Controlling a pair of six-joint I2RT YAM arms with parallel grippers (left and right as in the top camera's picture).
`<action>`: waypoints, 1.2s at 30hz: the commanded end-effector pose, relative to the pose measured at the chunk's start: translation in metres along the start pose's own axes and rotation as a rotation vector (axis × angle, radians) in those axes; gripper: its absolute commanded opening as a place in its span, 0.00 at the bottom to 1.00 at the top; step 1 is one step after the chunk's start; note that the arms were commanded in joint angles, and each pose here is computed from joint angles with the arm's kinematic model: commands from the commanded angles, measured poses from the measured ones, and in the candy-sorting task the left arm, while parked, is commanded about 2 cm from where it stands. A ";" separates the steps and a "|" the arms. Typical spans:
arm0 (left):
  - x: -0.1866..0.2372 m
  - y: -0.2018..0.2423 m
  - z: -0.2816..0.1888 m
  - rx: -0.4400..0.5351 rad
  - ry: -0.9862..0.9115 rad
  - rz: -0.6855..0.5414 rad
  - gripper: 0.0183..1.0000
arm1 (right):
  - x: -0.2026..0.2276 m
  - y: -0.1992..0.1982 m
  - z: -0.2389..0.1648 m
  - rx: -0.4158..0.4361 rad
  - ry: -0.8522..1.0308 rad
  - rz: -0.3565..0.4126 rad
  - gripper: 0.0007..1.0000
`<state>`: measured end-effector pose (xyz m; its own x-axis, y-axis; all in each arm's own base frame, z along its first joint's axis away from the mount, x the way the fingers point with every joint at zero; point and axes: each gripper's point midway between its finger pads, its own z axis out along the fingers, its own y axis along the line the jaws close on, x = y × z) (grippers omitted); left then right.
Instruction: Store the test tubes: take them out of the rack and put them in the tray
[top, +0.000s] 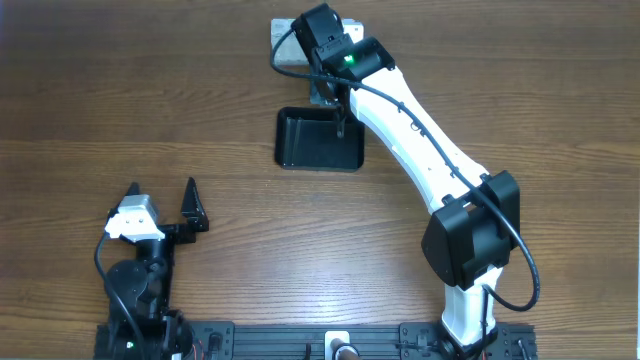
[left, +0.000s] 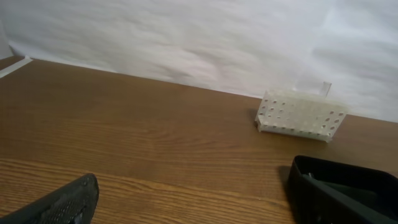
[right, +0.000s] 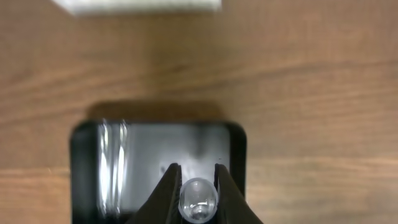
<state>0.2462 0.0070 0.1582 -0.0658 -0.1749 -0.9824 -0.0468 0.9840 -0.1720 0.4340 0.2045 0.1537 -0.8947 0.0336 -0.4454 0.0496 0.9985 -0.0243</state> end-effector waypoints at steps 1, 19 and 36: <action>0.002 -0.001 0.000 0.008 0.003 0.018 1.00 | 0.006 -0.002 -0.011 -0.020 0.038 0.024 0.02; 0.002 -0.001 0.000 0.008 0.003 0.018 1.00 | 0.020 -0.005 0.021 -0.063 0.283 0.027 0.03; 0.002 -0.001 0.000 0.008 0.003 0.018 1.00 | 0.027 -0.004 0.060 -0.056 0.408 0.049 0.02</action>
<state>0.2462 0.0070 0.1582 -0.0658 -0.1749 -0.9824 -0.0468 0.9840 -0.1720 0.4298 0.1992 0.0865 -0.9957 0.0816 -0.0428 0.0805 0.9964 0.0266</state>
